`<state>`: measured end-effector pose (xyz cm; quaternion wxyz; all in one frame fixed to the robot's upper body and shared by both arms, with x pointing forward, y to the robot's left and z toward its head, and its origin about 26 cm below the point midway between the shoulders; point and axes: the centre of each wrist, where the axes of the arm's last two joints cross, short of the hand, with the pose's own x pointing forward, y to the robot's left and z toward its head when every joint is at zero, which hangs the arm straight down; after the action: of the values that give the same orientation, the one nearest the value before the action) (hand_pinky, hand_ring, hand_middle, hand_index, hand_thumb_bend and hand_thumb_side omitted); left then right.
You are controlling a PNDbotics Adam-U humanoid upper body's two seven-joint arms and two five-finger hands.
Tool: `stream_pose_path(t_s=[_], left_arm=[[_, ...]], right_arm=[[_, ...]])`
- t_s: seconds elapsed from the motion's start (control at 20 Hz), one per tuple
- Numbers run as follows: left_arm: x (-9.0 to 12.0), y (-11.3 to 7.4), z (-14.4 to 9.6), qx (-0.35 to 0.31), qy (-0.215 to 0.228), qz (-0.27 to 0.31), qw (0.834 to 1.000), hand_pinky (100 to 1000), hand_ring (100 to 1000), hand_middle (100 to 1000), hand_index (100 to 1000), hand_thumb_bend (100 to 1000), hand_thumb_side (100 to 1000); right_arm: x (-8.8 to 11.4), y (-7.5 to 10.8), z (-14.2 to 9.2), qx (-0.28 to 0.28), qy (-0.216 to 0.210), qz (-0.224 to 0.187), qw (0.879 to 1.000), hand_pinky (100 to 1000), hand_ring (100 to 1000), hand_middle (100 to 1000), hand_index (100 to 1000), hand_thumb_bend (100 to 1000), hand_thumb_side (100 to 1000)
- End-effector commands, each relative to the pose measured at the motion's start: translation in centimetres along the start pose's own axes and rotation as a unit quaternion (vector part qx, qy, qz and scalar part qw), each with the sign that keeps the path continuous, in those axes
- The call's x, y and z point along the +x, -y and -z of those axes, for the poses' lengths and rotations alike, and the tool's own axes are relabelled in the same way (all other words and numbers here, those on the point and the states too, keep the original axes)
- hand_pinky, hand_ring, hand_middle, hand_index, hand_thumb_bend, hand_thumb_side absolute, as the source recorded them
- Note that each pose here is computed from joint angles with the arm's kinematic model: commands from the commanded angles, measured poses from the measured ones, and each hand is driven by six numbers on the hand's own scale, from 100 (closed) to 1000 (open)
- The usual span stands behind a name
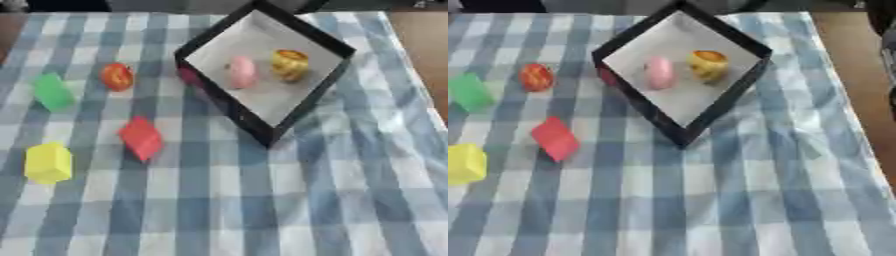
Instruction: Pick up objects on the table and place them in the box.
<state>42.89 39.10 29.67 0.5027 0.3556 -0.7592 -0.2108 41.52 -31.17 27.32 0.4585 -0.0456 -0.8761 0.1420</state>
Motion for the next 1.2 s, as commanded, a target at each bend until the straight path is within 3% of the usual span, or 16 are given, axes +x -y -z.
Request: stream_pose_path(t_s=[0.05, 0.4, 0.6, 0.7, 0.95, 1.2], left_arm=[[0.7, -2.1, 0.2, 0.008, 0.010, 0.022, 1.000, 782, 836, 804, 908, 746, 643], [0.1, -2.4, -0.6, -0.025, 0.009, 0.047, 0.999, 788, 841, 820, 920, 746, 640], [-0.1, -3.2, -1.0, -0.057, 0.005, 0.091, 0.994, 796, 842, 810, 917, 742, 624], [-0.1, -3.5, -1.1, -0.077, 0.006, 0.120, 0.990, 800, 845, 818, 921, 723, 612], [-0.2, -3.1, -1.7, -0.149, 0.011, 0.209, 0.966, 834, 863, 847, 934, 651, 616], [-0.6, -2.0, -2.5, -0.224, -0.002, 0.284, 0.932, 848, 869, 860, 936, 620, 635]], right_arm=[[0.8, 1.0, 0.3, -0.023, -0.004, -0.021, 1.000, 918, 756, 753, 740, 100, 731], [1.7, 1.3, -2.1, -0.034, 0.022, -0.025, 0.999, 930, 803, 818, 785, 100, 763], [1.9, 1.3, -4.5, -0.020, 0.035, -0.035, 0.999, 930, 803, 821, 791, 100, 734], [2.1, 1.2, -5.6, -0.013, 0.036, -0.040, 0.998, 929, 800, 820, 789, 100, 761], [3.1, 0.8, -7.0, -0.010, 0.037, -0.048, 0.998, 924, 787, 803, 779, 100, 754], [3.2, 0.7, -7.5, -0.011, 0.030, -0.056, 0.998, 922, 781, 796, 774, 100, 763]])
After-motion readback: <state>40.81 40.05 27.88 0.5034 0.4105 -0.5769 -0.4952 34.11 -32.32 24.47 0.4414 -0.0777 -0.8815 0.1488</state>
